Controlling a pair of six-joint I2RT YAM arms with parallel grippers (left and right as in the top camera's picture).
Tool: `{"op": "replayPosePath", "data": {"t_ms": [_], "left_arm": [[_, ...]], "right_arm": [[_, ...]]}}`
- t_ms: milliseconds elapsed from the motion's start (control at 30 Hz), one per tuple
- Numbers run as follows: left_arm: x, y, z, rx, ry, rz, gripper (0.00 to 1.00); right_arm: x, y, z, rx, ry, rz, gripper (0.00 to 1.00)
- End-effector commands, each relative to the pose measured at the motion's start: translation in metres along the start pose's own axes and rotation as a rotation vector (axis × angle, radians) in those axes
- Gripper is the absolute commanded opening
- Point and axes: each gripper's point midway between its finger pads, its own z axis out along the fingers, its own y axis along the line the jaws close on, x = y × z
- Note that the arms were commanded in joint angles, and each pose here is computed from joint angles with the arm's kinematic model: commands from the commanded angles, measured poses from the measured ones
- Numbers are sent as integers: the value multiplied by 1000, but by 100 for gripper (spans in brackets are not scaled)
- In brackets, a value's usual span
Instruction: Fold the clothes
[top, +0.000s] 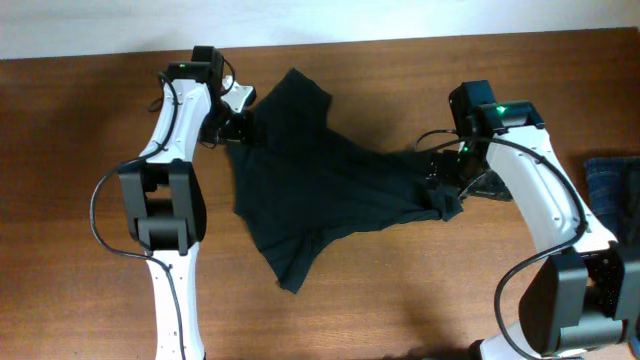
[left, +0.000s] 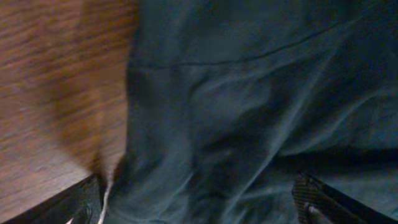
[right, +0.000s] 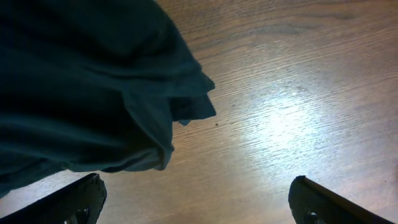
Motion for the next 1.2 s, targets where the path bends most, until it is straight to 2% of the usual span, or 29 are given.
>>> {"op": "replayPosePath", "data": {"t_ms": [0,133,200,267,333,467,567,667,833,933,1033,1167], "left_arm": [[5,-10,2,59,7,25,90],[7,-13,4,61,17,28,52],[7,-14,4,62,18,28,24],[8,-14,4,62,21,27,8],[8,-14,3,63,23,26,1],[3,-19,-18,59,5,31,0],[-12,-29,-60,42,-64,44,0],[-31,-45,-127,13,-193,68,0],[-47,-100,-270,-28,-536,127,0],[-37,-147,-361,-42,-788,223,0],[-9,-193,-439,-46,-1003,332,0],[38,-242,-513,-31,-1210,444,0]], "right_arm": [[-5,-9,-5,8,-23,24,99],[-6,-13,-5,10,-20,36,99],[-6,-13,-5,10,-21,36,99],[-6,-13,-5,10,-22,37,99],[-7,-14,-4,11,-22,41,99],[-11,-24,-4,17,-30,70,99],[-14,-34,-2,-12,-21,123,99],[-14,-44,0,-52,0,170,99],[-12,-59,2,-59,22,213,99],[-12,-60,2,-58,22,214,99],[-12,-59,2,-59,22,212,99],[-12,-59,2,-59,21,212,99]]}}
